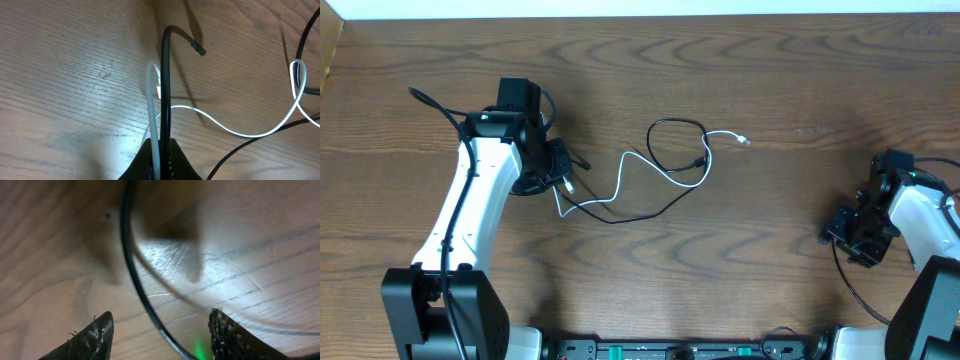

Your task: Untangle cables

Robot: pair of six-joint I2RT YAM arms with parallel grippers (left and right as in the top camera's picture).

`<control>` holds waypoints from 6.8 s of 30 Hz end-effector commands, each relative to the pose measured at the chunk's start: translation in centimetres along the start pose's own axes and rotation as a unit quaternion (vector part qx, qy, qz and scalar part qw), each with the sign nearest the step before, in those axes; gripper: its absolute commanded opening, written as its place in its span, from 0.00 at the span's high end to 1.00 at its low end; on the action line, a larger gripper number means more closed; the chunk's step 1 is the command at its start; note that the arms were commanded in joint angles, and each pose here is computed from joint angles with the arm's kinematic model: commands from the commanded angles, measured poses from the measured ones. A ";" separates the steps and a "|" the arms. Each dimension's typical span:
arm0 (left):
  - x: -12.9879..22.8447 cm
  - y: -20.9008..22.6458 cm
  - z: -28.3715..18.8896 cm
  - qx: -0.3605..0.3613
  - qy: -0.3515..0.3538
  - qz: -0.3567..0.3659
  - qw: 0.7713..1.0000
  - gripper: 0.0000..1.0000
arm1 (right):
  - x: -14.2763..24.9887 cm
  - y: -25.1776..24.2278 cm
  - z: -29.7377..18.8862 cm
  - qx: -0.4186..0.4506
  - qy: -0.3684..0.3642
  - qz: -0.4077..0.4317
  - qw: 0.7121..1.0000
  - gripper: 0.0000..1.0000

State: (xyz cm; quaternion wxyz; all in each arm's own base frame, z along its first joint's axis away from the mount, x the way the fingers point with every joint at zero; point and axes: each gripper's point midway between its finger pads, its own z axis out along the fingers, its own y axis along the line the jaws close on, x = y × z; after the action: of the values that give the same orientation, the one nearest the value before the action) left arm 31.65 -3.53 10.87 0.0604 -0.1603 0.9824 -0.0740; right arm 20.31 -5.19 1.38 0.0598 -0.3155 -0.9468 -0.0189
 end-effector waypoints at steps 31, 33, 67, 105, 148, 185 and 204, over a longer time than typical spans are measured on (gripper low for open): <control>0.4 0.2 0.2 -0.005 0.010 0.007 1.000 0.93 | -14.2 2.6 -12.7 -0.050 -0.260 0.053 0.963 0.99; 0.4 0.2 0.2 -0.005 0.009 0.007 1.000 0.92 | -16.3 1.4 -15.7 -0.038 -0.312 0.089 0.945 0.99; 0.4 0.2 0.2 -0.005 0.010 0.007 1.000 0.92 | -20.4 -3.2 -20.8 -0.090 -0.377 0.178 0.905 0.34; 3.5 -10.6 -0.6 0.191 0.024 0.212 0.958 0.93 | 0.9 28.0 -4.2 -0.283 -0.221 -0.282 0.890 0.29; 3.6 -10.6 -0.6 0.191 0.025 0.211 0.958 0.65 | 0.3 20.7 -41.0 -0.491 -0.571 -0.256 0.607 0.99; 3.2 -10.8 -0.7 0.194 0.016 0.214 0.957 0.64 | 1.0 13.7 -15.1 -0.273 -0.161 -0.206 0.926 0.97; 3.3 -10.7 -0.7 0.193 0.018 0.213 0.958 0.64 | -4.3 17.4 -7.6 -0.207 -0.152 -0.235 0.937 0.97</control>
State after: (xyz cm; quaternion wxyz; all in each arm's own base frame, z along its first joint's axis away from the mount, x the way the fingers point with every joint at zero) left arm 31.87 -14.67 13.28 0.0889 0.0632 0.9604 -0.2564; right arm 34.41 5.24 10.30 -0.1747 -0.0992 -0.9603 -0.1933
